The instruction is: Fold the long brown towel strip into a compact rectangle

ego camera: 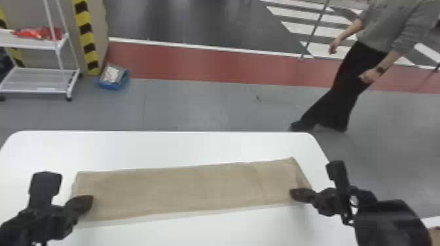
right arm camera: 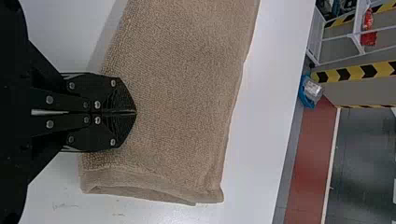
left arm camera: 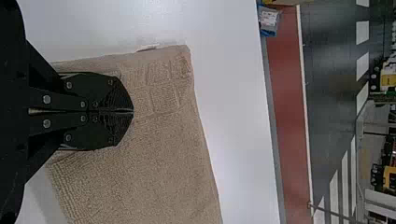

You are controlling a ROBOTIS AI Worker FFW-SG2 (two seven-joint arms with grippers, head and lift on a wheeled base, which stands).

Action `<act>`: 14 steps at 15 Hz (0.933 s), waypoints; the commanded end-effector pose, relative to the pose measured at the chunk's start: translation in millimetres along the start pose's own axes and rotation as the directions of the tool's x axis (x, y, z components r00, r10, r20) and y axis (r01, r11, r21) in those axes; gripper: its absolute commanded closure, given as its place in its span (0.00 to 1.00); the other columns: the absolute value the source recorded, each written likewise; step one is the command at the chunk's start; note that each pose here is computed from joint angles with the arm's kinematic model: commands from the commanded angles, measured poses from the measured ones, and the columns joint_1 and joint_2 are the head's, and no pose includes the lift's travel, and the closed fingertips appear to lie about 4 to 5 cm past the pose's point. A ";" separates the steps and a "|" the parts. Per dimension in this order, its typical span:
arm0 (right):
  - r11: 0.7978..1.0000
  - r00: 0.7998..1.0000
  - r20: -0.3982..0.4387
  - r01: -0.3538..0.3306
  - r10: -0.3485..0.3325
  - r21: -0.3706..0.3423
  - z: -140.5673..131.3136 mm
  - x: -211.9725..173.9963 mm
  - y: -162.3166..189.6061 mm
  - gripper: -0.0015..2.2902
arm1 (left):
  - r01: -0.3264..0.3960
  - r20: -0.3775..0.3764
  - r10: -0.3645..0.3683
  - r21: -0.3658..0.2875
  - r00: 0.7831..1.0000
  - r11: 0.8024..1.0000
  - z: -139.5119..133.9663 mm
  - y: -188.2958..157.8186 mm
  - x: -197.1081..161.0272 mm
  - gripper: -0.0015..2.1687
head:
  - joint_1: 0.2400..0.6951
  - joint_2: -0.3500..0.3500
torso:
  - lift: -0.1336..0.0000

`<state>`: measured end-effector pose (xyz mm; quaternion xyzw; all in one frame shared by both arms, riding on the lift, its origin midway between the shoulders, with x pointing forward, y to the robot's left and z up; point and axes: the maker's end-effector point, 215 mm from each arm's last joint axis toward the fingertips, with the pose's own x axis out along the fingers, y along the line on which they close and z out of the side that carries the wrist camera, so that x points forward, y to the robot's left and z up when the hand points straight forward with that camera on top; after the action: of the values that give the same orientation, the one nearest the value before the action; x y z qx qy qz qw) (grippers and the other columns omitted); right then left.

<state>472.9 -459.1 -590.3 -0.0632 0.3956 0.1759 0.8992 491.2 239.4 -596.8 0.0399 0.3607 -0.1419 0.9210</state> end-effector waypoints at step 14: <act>0.988 0.999 -0.027 0.037 -0.033 0.150 -39.5 -65.0 -31.9 0.72 | 0.011 -0.101 -0.017 -0.062 0.995 0.998 -48.4 -2.8 -42.2 0.74 | 1.00 0.05 | 1.00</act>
<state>415.5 -509.2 -579.8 -0.0097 0.4252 0.1370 0.8946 430.4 254.8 -610.0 0.0177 0.4131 -0.1362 0.9003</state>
